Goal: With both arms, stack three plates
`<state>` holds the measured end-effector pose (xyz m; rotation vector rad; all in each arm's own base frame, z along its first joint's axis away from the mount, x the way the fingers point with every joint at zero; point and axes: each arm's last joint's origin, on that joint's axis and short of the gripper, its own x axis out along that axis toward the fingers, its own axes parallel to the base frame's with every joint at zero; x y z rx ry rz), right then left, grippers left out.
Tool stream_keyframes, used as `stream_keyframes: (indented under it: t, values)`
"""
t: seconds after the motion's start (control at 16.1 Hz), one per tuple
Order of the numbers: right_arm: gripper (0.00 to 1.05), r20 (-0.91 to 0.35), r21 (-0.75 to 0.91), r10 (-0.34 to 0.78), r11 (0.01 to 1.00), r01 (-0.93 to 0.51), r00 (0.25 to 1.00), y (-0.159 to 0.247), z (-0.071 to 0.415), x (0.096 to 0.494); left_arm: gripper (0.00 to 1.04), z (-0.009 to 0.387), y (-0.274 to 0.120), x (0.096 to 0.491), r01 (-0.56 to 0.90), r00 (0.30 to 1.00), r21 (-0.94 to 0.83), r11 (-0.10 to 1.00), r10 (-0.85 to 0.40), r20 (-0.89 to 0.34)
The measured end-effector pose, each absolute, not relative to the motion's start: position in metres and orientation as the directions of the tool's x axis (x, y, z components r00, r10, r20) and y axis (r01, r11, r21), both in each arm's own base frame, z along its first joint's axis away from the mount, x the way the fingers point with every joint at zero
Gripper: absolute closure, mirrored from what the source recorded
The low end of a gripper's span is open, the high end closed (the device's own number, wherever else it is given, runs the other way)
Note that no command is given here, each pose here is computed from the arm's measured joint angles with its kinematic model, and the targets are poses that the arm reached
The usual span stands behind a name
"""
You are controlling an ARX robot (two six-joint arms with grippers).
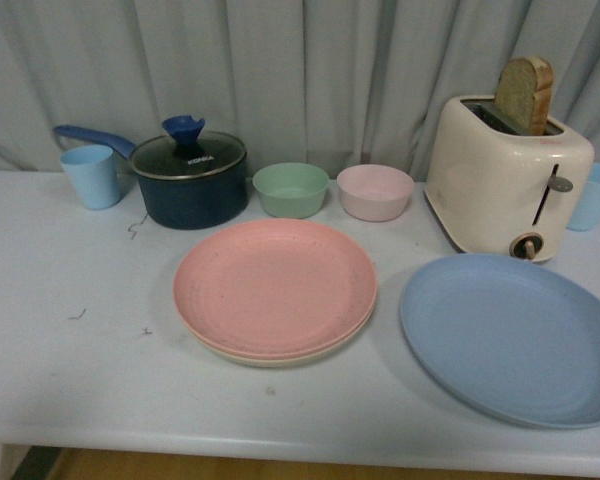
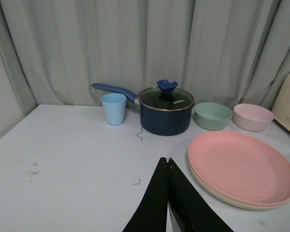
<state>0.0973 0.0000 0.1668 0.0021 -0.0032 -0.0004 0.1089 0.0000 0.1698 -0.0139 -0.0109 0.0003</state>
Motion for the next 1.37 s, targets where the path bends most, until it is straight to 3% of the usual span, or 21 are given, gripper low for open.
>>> stream_keyframes:
  t: [0.12,0.19,0.37,0.68,0.75,0.81,0.87,1.06,1.37]
  values:
    - [0.06,0.003,0.002,0.000,1.000,0.000,1.000,0.000,0.167,0.097,1.03,0.164,0.000,0.102,-0.001,0.999,-0.014,1.000,0.000,-0.039]
    - [0.06,0.003,0.002,0.000,1.000,0.000,1.000,0.000,0.167,0.097,1.03,0.168,0.000,0.097,0.000,1.000,-0.014,1.000,0.000,0.012]
    - [0.06,0.003,0.002,0.000,1.000,0.000,1.000,0.000,0.167,0.097,1.03,0.167,0.000,0.097,0.000,1.000,-0.015,1.000,0.000,0.003]
    - [0.06,0.003,0.002,0.000,1.000,0.000,1.000,0.000,0.167,0.097,0.42,0.167,0.000,0.097,0.000,1.000,-0.014,1.000,0.000,0.004]
    - [0.06,-0.122,0.002,-0.031,1.000,0.031,0.992,0.000,0.165,0.096,0.32,0.167,0.000,0.097,0.000,1.000,-0.014,1.000,0.000,0.004]
    - [0.06,-0.351,-0.022,-0.067,0.998,0.064,0.934,0.000,0.168,0.104,0.19,0.167,0.000,0.097,0.000,1.000,-0.014,1.000,0.000,0.003]
    - [0.06,-0.385,-0.023,-0.073,0.997,0.069,0.920,-0.001,0.172,0.109,0.14,0.167,0.000,0.097,0.001,1.000,-0.014,1.000,-0.001,0.005]
    - [0.06,-0.389,-0.019,-0.089,0.996,0.089,0.917,-0.005,0.183,0.120,0.05,0.167,0.000,0.097,0.000,1.000,-0.014,1.000,0.000,0.003]
    - [0.06,-0.393,-0.012,-0.095,0.995,0.099,0.915,-0.016,0.203,0.151,0.07,0.167,0.000,0.097,0.000,1.000,-0.014,1.000,0.000,0.004]
